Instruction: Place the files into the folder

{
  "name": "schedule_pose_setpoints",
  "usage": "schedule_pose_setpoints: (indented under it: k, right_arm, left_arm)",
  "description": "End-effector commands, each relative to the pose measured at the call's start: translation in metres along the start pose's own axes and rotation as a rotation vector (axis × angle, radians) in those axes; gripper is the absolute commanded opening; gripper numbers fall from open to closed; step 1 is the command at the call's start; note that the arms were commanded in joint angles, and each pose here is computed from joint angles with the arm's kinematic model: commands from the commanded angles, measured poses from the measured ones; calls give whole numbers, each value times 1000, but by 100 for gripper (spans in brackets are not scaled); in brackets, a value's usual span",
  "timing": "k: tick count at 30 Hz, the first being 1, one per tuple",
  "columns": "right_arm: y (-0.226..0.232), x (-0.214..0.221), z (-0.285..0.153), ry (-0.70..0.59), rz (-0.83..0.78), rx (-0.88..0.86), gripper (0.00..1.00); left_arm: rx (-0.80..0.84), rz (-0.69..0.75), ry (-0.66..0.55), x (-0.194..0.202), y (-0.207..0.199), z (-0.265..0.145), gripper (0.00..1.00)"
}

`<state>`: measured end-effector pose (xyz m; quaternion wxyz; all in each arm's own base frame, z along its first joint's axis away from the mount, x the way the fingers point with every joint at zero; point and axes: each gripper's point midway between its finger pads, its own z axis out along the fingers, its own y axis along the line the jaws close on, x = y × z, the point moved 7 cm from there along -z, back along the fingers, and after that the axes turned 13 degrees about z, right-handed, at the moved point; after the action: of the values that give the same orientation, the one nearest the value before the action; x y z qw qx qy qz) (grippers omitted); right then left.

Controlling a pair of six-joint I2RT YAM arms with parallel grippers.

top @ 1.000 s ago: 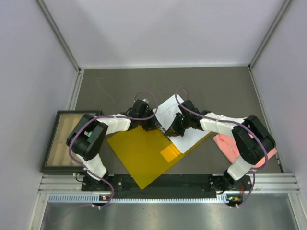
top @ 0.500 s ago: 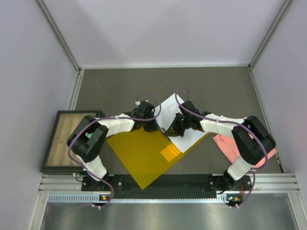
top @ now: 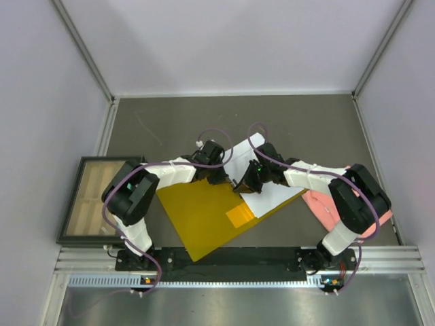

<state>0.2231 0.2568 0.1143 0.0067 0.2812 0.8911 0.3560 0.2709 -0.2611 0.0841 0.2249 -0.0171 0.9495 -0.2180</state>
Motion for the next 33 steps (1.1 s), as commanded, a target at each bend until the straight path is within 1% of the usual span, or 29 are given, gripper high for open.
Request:
schedule_pose_setpoints:
  k: [1,7,15,21,33]
  right_arm:
    - [-23,-6,4,-40,-51,102,0]
    - [-39,-13,5,-73,-98,170,0]
    - [-57,-24,2,-129,-143,270,0]
    - [-67,-31,3,-152,-148,313,0]
    - [-79,-40,10,-165,-140,362,0]
  left_arm:
    - [-107,72,76,14,17,15,0]
    - [-129,123,127,22,26,22,0]
    - [-146,159,137,22,29,23,0]
    - [-144,163,138,22,29,23,0]
    - [-179,173,170,30,43,29,0]
